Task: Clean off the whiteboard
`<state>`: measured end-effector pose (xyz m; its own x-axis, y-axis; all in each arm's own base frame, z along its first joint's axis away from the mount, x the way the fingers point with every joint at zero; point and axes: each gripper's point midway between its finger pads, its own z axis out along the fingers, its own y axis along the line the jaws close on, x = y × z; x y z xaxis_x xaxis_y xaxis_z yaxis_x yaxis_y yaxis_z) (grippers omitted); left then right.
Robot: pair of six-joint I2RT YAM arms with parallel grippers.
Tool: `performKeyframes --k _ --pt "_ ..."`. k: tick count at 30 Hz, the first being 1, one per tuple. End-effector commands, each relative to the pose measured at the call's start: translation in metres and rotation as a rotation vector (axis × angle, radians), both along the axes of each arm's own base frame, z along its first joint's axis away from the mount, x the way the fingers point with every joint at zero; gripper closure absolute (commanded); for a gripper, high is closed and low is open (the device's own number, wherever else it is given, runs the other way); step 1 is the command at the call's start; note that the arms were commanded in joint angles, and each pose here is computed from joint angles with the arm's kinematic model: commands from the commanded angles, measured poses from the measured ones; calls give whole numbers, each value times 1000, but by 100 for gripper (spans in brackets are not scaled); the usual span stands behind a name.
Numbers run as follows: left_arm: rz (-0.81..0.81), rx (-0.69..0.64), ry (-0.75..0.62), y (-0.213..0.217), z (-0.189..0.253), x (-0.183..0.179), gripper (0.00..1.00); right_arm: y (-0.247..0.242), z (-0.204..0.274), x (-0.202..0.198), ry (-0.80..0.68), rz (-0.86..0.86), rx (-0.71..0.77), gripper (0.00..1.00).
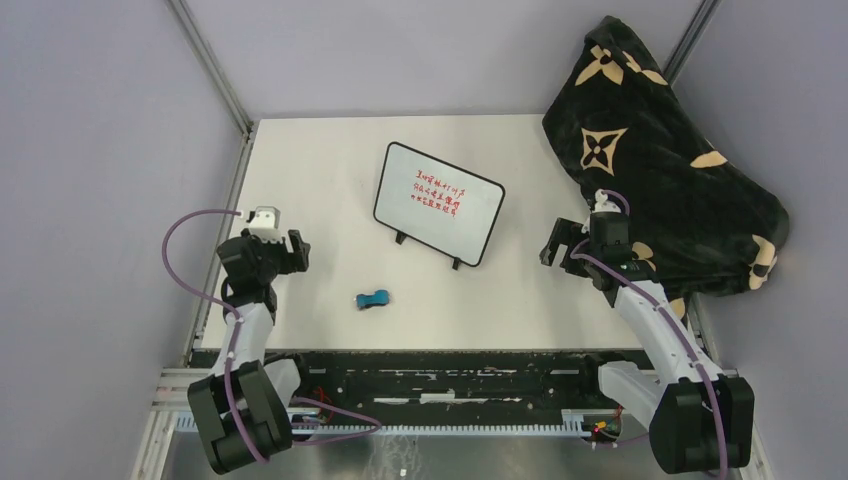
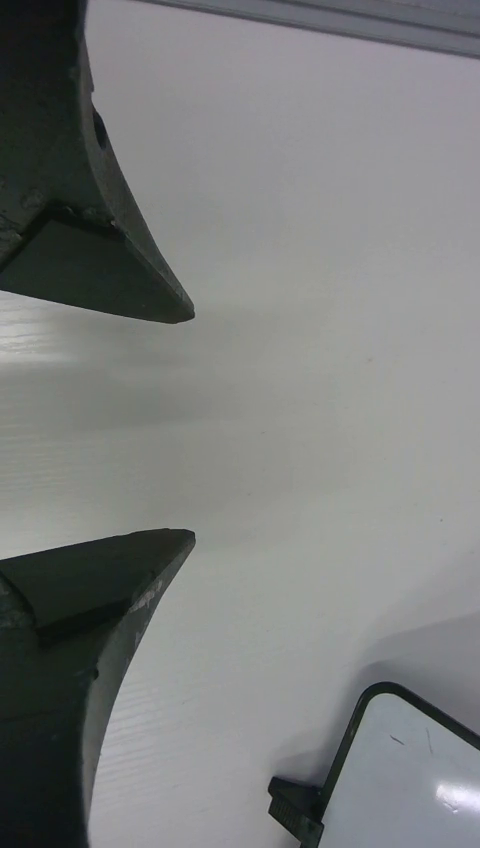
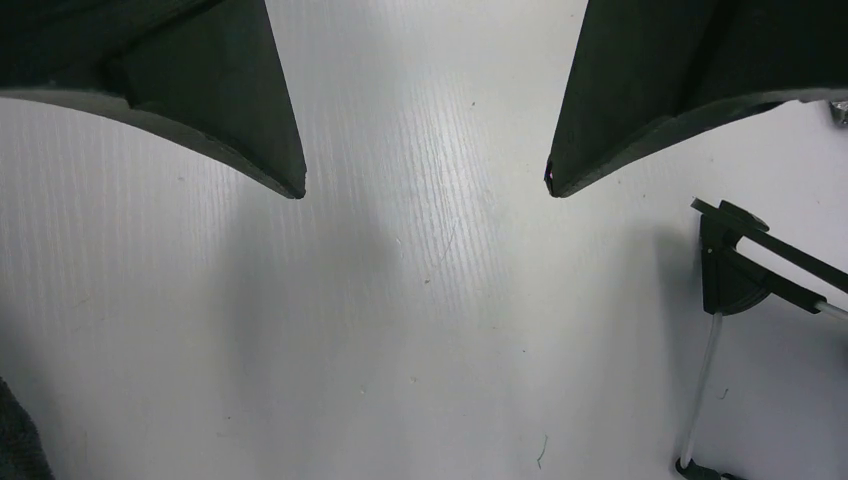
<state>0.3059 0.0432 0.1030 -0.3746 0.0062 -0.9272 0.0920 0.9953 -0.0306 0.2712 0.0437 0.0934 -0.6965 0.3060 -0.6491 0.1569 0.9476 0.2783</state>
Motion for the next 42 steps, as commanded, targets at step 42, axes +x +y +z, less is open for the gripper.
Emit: performKeyframes --k 42 --pt "-737 114 71 -88 57 -52 30 45 63 19 -200 138 216 20"
